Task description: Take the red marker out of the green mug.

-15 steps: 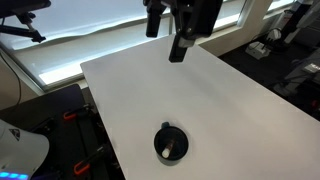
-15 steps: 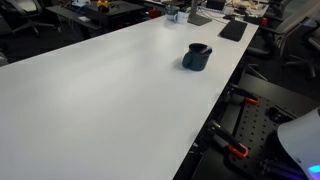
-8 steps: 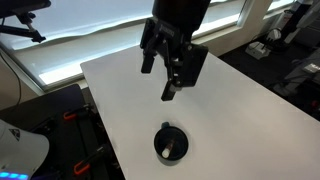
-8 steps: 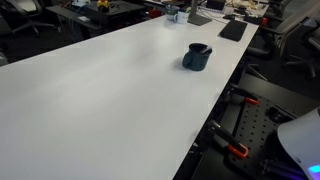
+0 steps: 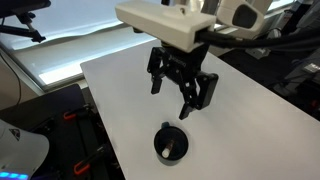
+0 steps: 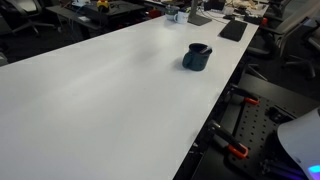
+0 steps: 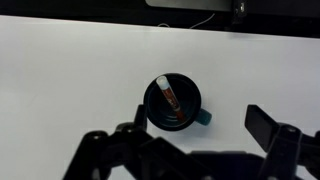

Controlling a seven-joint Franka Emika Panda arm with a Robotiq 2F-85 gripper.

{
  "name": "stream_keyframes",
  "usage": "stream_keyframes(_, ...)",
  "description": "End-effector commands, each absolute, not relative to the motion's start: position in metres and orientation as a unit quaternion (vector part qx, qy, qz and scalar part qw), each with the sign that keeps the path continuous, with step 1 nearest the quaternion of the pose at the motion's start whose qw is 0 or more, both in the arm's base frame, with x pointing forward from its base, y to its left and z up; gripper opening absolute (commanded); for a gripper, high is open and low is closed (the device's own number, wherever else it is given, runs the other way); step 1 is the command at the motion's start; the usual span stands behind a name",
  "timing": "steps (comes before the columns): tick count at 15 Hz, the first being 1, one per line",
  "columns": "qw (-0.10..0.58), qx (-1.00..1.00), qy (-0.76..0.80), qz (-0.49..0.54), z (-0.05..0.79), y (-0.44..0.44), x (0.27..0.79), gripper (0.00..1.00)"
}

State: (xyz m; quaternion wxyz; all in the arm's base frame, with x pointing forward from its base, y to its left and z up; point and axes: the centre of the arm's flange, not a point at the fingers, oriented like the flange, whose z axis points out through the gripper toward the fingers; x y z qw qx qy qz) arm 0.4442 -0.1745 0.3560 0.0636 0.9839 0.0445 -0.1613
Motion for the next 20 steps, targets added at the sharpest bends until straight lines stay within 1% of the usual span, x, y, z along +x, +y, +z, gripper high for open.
stream_keyframes(1, 0.063, 0.984, 0.045, -0.162, 0.355, -0.176, 0.444, 1.00)
stream_keyframes(4, 0.072, 0.983, 0.044, -0.160, 0.352, -0.173, 0.444, 0.99)
stream_keyframes(5, 0.072, 0.983, 0.044, -0.162, 0.345, -0.173, 0.445, 0.90)
stream_keyframes(6, 0.071, 0.983, 0.044, -0.162, 0.336, -0.173, 0.446, 1.00)
stream_keyframes(7, 0.075, 0.983, 0.048, -0.159, 0.326, -0.174, 0.447, 0.99)
stream_keyframes(8, 0.077, 0.983, 0.054, -0.157, 0.318, -0.175, 0.447, 1.00)
stream_keyframes(13, 0.095, 0.982, 0.082, -0.139, 0.266, -0.186, 0.450, 1.00)
stream_keyframes(17, 0.099, 0.982, 0.090, -0.135, 0.241, -0.195, 0.450, 1.00)
stream_keyframes(18, 0.099, 0.982, 0.090, -0.136, 0.237, -0.197, 0.450, 0.97)
stream_keyframes(19, 0.098, 0.982, 0.088, -0.138, 0.233, -0.198, 0.449, 0.76)
stream_keyframes(20, 0.096, 0.982, 0.086, -0.141, 0.230, -0.199, 0.449, 0.73)
